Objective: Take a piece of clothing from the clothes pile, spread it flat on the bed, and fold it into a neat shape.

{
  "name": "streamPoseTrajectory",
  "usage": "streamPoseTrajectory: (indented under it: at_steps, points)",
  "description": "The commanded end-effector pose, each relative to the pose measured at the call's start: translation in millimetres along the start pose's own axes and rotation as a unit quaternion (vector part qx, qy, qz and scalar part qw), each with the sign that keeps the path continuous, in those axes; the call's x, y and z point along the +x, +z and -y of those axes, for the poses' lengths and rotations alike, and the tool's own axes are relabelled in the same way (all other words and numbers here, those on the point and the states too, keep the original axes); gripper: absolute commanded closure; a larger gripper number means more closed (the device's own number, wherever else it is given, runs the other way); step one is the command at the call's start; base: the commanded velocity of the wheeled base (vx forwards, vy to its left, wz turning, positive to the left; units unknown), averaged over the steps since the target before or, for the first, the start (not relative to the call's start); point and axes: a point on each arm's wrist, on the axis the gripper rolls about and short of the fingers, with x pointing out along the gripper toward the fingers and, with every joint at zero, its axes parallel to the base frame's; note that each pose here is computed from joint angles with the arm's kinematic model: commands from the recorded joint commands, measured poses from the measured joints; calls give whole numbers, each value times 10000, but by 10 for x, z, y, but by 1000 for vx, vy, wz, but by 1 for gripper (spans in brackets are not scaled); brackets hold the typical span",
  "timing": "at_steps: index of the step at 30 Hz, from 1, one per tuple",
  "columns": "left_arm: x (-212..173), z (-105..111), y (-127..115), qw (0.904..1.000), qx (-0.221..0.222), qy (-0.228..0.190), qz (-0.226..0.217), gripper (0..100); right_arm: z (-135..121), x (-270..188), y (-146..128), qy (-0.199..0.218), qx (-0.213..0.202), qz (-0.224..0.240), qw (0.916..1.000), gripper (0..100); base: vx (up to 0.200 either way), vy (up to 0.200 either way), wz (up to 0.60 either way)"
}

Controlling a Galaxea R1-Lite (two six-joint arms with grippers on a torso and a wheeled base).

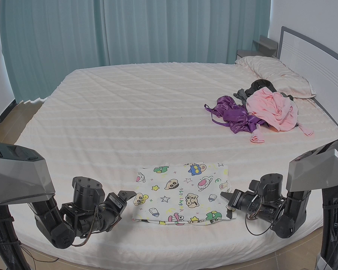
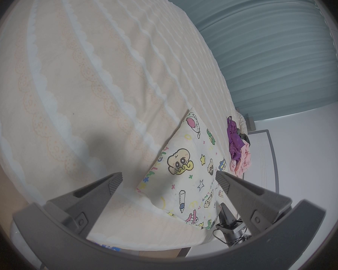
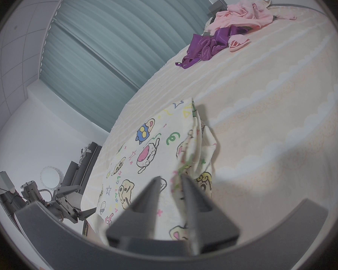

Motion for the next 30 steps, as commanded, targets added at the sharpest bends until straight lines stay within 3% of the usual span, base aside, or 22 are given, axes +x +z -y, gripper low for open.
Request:
streamPoseTrajectory:
  at_steps: [1, 30]
  points:
    - [1, -1, 0, 10000, -1, 2, 1, 0, 17, -3, -4, -29, 10, -13, 10000, 100, 0, 0, 0]
    - [13, -10, -1, 10000, -1, 35, 30, 0, 138, -149, 1, -299, 114, -46, 9995, 100, 0, 0, 0]
